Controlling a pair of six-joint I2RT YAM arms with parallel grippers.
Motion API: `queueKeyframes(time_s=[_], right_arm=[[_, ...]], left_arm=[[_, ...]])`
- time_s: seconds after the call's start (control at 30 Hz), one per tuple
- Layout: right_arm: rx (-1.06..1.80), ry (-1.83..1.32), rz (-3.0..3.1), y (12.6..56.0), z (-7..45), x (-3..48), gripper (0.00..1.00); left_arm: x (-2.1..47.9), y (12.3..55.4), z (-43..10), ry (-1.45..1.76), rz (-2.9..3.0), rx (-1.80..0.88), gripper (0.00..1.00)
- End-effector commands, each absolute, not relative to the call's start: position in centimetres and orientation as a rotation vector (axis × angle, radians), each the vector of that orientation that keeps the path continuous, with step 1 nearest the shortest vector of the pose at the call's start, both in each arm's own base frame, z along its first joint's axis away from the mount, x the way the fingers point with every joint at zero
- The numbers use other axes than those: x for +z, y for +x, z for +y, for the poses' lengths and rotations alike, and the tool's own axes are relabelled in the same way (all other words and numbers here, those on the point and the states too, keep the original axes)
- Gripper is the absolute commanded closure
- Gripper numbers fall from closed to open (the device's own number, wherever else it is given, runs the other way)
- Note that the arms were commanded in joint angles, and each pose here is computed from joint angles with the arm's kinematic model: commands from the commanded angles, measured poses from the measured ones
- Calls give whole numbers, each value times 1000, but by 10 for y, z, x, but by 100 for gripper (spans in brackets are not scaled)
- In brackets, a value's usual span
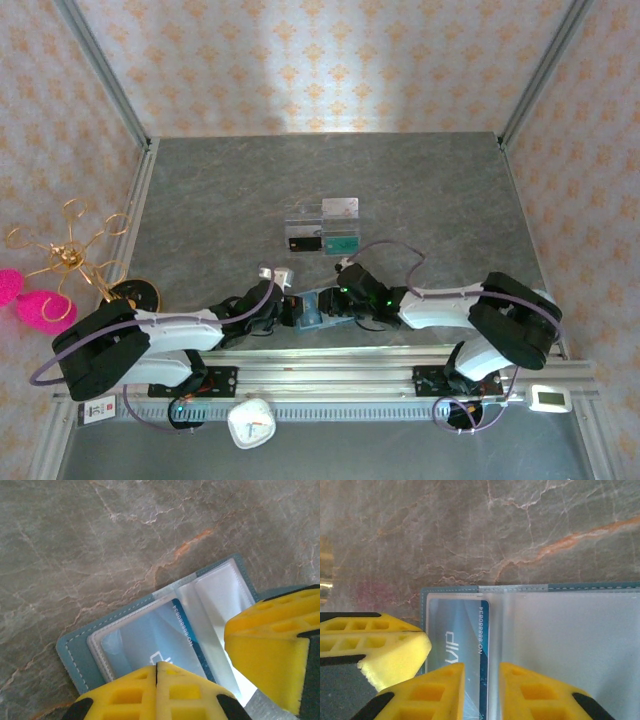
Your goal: Take the credit cards out of the card holder
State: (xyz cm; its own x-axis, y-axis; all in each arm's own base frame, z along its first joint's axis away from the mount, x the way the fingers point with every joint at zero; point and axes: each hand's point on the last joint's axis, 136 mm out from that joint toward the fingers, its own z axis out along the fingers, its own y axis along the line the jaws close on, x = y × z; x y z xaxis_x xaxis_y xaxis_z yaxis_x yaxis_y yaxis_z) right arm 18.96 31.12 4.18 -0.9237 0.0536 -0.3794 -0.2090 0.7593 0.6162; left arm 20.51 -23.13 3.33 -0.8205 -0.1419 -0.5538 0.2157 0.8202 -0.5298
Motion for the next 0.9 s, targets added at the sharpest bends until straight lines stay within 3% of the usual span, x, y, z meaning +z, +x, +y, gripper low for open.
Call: queueKeyframes(time_s=[0.0,0.4,0.5,0.6,0.87], right_arm=[[1000,-96,2556,198,318,49,77],[1007,-85,2593,201,323,35,80],[1013,-70,2599,201,322,33,87],[1026,-48,2591,200,319,34,100],[986,60,2548,202,290,41,100]], left_arm=[[18,201,-223,47,2444,-726,100],[-2,190,-224,66,2493,-726,100],[-4,189,-222,61,2495,-723,100],[-6,187,-223,62,2499,-732,100],[5,192,-219,63,2463,-726,100]])
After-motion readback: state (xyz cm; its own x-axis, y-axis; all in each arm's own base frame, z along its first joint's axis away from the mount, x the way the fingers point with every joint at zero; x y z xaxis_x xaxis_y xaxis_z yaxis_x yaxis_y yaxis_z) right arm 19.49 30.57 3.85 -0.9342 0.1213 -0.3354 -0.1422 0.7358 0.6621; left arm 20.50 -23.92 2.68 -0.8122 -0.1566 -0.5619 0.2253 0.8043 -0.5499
